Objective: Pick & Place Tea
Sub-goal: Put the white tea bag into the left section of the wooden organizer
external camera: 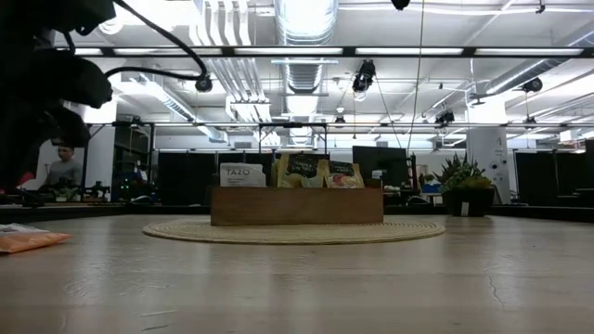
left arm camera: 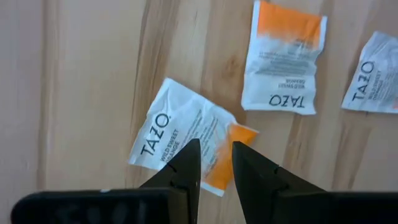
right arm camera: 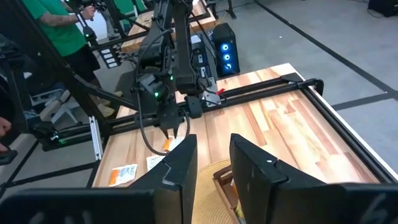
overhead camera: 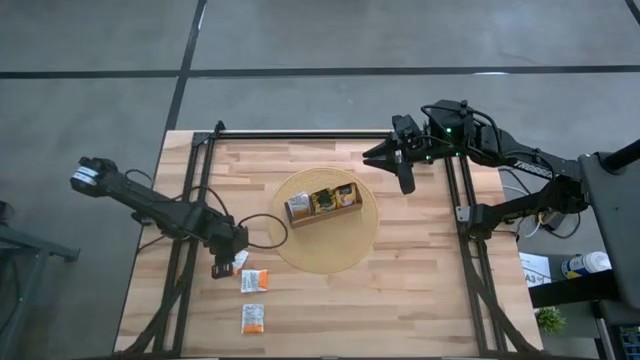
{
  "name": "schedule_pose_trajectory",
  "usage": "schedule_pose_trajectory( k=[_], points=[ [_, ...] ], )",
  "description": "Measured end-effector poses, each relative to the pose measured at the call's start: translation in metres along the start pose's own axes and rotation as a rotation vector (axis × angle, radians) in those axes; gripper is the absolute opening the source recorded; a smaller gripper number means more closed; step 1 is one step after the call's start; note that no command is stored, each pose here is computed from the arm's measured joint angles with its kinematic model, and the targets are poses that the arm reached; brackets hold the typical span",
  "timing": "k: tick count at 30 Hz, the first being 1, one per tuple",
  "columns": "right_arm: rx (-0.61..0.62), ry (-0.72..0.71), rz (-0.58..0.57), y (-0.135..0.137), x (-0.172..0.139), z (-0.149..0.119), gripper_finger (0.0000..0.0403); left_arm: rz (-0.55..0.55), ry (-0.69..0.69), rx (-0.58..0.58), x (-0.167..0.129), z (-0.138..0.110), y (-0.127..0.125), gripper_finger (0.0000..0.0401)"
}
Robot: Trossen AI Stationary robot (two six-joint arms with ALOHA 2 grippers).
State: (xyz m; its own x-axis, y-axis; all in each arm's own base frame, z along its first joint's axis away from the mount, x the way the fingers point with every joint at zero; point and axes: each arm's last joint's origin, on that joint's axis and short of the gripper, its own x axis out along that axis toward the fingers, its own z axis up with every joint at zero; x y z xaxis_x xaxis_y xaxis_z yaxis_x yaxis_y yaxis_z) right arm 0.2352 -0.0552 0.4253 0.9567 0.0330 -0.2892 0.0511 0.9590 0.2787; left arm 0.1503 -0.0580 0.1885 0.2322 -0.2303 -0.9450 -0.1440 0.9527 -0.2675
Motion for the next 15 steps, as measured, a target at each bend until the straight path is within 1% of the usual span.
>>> schedule_pose_trajectory(
  k=[3,5,10,13,15],
  points=[
    [0.001,0.000,0.000,0.000,0.000,0.000,0.0086,0.000,0.013,-0.004,0.002,-0.002,0.001,0.0089],
    [0.001,0.000,0.000,0.000,0.000,0.000,0.0084,-0.001,0.014,-0.008,0.003,-0.002,0.001,0.0100],
    [0.003,0.000,0.000,0.000,0.000,0.000,0.0082,0.018,-0.001,0.006,0.003,0.000,0.001,0.0151],
    [0.003,0.000,0.000,0.000,0.000,0.000,0.0085,0.058,0.007,-0.005,0.008,0.001,0.003,0.0180],
    [0.003,0.000,0.000,0.000,0.000,0.000,0.0086,0.096,0.014,0.018,0.012,0.002,0.003,0.0192]
  ],
)
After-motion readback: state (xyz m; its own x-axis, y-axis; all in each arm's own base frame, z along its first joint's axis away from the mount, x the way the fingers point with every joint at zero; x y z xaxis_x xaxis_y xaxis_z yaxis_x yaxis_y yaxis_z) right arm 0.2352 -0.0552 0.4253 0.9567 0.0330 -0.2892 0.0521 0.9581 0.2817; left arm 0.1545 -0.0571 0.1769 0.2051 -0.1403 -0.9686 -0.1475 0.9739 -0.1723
